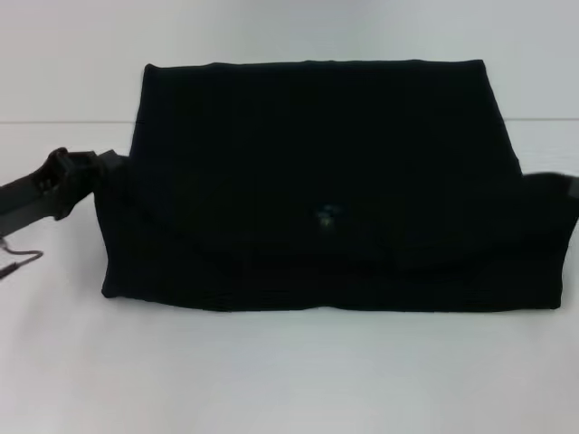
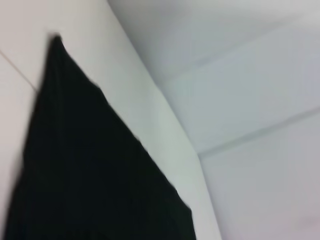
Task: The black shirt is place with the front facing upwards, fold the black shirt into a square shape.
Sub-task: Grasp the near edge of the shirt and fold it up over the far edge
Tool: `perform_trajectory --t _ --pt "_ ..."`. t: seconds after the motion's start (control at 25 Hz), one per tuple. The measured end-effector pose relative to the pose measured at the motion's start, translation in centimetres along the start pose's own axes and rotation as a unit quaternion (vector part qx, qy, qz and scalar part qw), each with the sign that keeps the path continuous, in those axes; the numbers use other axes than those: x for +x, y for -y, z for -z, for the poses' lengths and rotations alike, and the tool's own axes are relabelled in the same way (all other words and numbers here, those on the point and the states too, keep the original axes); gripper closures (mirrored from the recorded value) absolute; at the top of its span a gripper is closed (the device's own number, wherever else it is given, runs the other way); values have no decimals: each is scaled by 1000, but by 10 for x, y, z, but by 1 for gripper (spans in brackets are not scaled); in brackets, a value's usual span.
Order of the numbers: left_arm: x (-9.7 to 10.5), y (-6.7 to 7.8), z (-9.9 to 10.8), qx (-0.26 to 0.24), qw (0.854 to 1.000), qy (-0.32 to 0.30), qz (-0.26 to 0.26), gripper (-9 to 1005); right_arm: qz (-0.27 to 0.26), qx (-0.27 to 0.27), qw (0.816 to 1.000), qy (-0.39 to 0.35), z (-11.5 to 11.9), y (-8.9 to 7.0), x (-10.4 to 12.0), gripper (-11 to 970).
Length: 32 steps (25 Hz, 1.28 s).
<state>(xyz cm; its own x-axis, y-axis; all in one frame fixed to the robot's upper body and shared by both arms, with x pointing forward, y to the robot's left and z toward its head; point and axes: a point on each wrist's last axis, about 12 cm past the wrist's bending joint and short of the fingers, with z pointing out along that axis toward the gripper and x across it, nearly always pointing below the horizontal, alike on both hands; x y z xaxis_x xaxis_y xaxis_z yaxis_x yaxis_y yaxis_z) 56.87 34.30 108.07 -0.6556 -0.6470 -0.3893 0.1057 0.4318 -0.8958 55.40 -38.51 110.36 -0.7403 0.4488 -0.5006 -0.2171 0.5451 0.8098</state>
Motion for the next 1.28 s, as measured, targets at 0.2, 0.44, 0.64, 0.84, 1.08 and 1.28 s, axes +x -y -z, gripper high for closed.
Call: perform_trajectory --t 0.2,0.44,0.64,0.84,1.08,1.28 --pt "10 -1 -17 -3 999 33 -19 964 23 16 998 52 -28 5 9 929" --pt "9 3 -34 -10 997 66 -47 962 57 35 994 85 -58 2 10 929" --pt "1 5 -40 -22 994 92 -55 960 66 33 989 130 -65 -2 3 929" --pt "5 4 -50 -39 991 112 -66 958 70 47 984 154 -72 0 7 929" --pt "7 5 -65 -68 987 118 -80 955 83 70 979 171 -79 3 10 928" --pt "8 9 -75 -77 985 118 -100 952 97 87 976 175 -84 4 12 913"
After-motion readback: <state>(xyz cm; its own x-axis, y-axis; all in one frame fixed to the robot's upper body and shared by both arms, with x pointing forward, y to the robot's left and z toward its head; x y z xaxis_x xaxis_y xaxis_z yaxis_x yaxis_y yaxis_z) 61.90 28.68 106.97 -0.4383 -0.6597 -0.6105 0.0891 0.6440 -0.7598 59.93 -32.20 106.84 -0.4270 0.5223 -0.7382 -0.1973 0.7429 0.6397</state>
